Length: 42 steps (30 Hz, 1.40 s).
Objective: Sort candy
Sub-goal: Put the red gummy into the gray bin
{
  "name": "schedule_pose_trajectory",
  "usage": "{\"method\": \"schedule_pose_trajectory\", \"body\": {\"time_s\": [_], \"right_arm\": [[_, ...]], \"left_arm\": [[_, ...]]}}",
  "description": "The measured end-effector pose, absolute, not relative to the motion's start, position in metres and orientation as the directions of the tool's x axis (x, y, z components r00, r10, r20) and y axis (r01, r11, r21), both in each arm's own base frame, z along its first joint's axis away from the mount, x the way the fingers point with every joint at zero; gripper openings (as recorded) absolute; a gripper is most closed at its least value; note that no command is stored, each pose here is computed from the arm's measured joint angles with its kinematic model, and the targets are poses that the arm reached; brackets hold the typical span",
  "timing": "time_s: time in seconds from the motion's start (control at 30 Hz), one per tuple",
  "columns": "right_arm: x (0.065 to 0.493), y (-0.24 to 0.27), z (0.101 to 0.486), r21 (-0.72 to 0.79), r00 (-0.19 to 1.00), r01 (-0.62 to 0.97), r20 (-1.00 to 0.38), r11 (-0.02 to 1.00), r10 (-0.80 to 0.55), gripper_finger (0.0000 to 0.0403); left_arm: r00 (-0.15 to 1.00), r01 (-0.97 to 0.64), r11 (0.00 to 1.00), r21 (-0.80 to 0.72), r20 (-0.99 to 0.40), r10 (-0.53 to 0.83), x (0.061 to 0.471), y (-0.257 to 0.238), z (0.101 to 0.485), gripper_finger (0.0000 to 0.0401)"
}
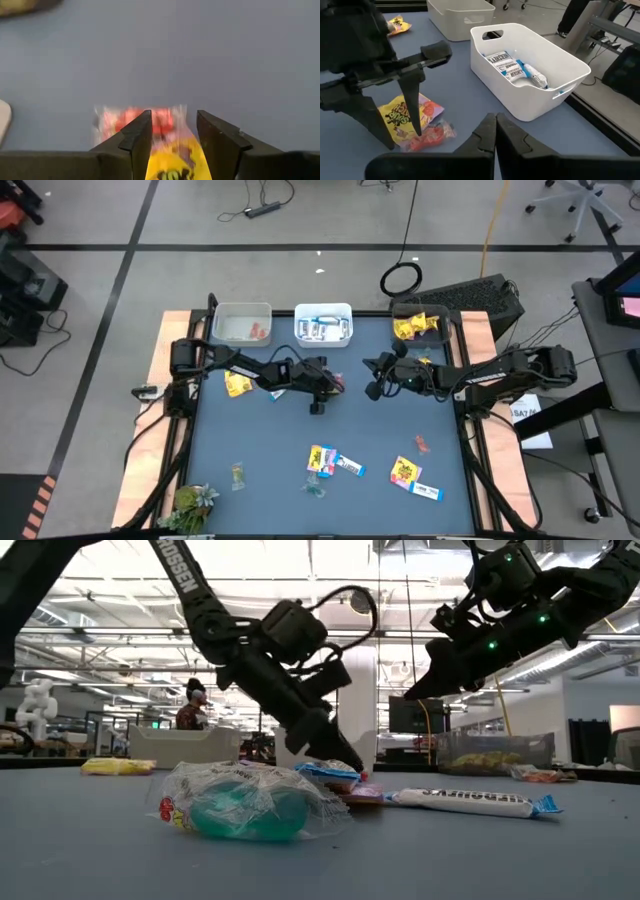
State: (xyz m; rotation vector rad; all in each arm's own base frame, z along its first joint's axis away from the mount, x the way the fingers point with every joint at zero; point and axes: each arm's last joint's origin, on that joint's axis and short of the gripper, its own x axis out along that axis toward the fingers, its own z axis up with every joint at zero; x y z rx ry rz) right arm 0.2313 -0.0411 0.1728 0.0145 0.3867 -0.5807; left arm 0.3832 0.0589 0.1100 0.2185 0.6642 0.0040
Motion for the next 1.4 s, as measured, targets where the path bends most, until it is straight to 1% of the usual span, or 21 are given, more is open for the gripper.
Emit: {"method": "schedule_pose_trajectory", "body": {"time_s": [0.13,0.27,0.33,0.43,0.6,0.67,0.8,0.93,1.07,1.17,1.3,1.4], "right_arm": [[0.231,-0.041,0.173,-0.094,0.766,0.537,-0.36,0.838,-0.532,0.0],[0.231,-0.041,0.173,-0.091,0.766,0.539,-0.361,0.838,-0.532,0.0],[0.231,-0.041,0.173,-0.09,0.766,0.539,-0.362,0.838,-0.532,0.0],[0.231,-0.041,0.173,-0.089,0.766,0.539,-0.362,0.837,-0.532,0.0],[0.231,-0.041,0.172,-0.091,0.764,0.539,-0.367,0.837,-0.531,0.0],[0.231,-0.041,0.172,-0.091,0.764,0.539,-0.367,0.837,-0.531,0.0],[0.231,-0.041,0.172,-0.091,0.764,0.539,-0.367,0.837,-0.531,0.0],[0.231,-0.041,0.172,-0.093,0.762,0.538,-0.371,0.837,-0.531,0.0],[0.231,-0.041,0.171,-0.096,0.76,0.538,-0.376,0.838,-0.531,0.0],[0.23,-0.041,0.17,-0.099,0.757,0.536,-0.384,0.838,-0.53,0.0],[0.23,-0.041,0.17,-0.099,0.755,0.536,-0.389,0.838,-0.528,0.0],[0.23,-0.041,0.17,-0.098,0.755,0.535,-0.389,0.839,-0.527,0.0]], "left_arm": [[0.755,0.058,0.975,0.214,-0.648,0.097,0.388,0.06,0.104,0.0162],[0.742,0.019,0.97,0.241,-0.654,0.148,0.392,0.062,0.102,0.0161],[0.739,0.008,0.968,0.25,-0.654,0.162,0.393,0.062,0.101,0.0154],[0.738,0.003,0.967,0.256,-0.653,0.17,0.393,0.063,0.101,0.0121],[0.734,0.013,0.962,0.274,-0.655,0.177,0.392,0.063,0.101,0.0029],[0.735,0.018,0.959,0.282,-0.654,0.178,0.392,0.063,0.102,0.0009],[0.742,0.004,0.956,0.292,-0.642,0.193,0.389,0.064,0.116,0.0008],[0.784,-0.033,0.95,0.309,-0.582,0.216,0.385,0.064,0.15,0.0008],[0.804,-0.079,0.941,0.33,-0.537,0.256,0.371,0.062,0.177,0.0008],[0.79,-0.205,0.906,0.37,-0.484,0.376,0.358,0.065,0.203,0.0008],[0.702,-0.378,0.811,0.447,-0.433,0.565,0.331,0.075,0.221,0.0008],[0.627,-0.494,0.765,0.414,-0.44,0.643,0.305,0.088,0.232,0.0008]]}}
